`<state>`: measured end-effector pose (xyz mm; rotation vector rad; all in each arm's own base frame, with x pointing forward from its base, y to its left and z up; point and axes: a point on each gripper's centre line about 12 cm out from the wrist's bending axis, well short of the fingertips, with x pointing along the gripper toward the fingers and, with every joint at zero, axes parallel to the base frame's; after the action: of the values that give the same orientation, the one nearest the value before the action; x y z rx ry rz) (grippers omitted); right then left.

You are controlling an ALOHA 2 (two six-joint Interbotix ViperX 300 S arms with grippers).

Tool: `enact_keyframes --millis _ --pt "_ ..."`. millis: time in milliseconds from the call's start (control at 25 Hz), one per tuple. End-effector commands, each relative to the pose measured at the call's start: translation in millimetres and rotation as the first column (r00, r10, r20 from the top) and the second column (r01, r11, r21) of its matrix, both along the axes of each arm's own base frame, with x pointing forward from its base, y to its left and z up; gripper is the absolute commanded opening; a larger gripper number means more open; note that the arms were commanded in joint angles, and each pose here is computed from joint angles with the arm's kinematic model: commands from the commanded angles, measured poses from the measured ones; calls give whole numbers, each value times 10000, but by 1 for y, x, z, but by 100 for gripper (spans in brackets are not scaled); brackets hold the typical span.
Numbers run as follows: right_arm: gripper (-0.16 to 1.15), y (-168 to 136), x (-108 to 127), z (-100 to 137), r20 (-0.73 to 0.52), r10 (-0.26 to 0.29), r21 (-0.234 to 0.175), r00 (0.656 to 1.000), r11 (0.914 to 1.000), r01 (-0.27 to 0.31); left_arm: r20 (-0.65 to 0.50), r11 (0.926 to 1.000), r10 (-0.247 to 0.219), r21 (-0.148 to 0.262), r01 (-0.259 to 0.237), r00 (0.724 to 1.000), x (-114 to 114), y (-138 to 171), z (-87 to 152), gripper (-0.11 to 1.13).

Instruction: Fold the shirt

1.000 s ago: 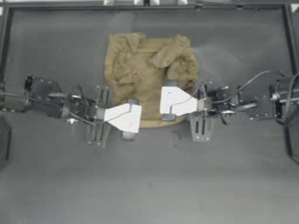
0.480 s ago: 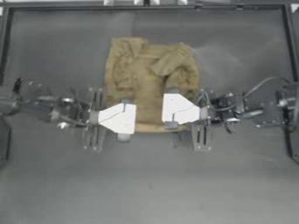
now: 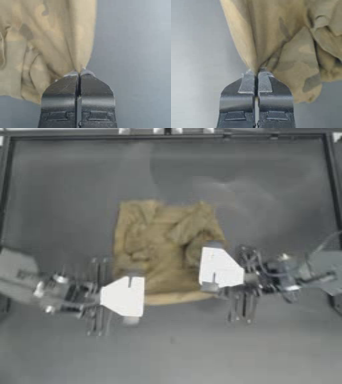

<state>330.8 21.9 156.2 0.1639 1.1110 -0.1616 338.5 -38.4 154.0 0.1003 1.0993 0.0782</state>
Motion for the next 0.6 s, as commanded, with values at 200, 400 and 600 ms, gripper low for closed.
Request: enact_keyframes --millis 200,400,600 --pt "7 22 -5 31 1038 -811 790 9913 9942 730 1627 9905 1001 -1102 -828 9816 -7 -25 56 6" --pt "7 29 -4 39 1113 -1242 1147 9860 9871 1114 2097 9724 1776 -1875 -1387 9615 -8 -25 71 6" --pt "7 24 1 48 1169 -1661 1094 9792 9821 1535 2184 9562 2434 -2172 -1961 9450 -10 -13 75 6"
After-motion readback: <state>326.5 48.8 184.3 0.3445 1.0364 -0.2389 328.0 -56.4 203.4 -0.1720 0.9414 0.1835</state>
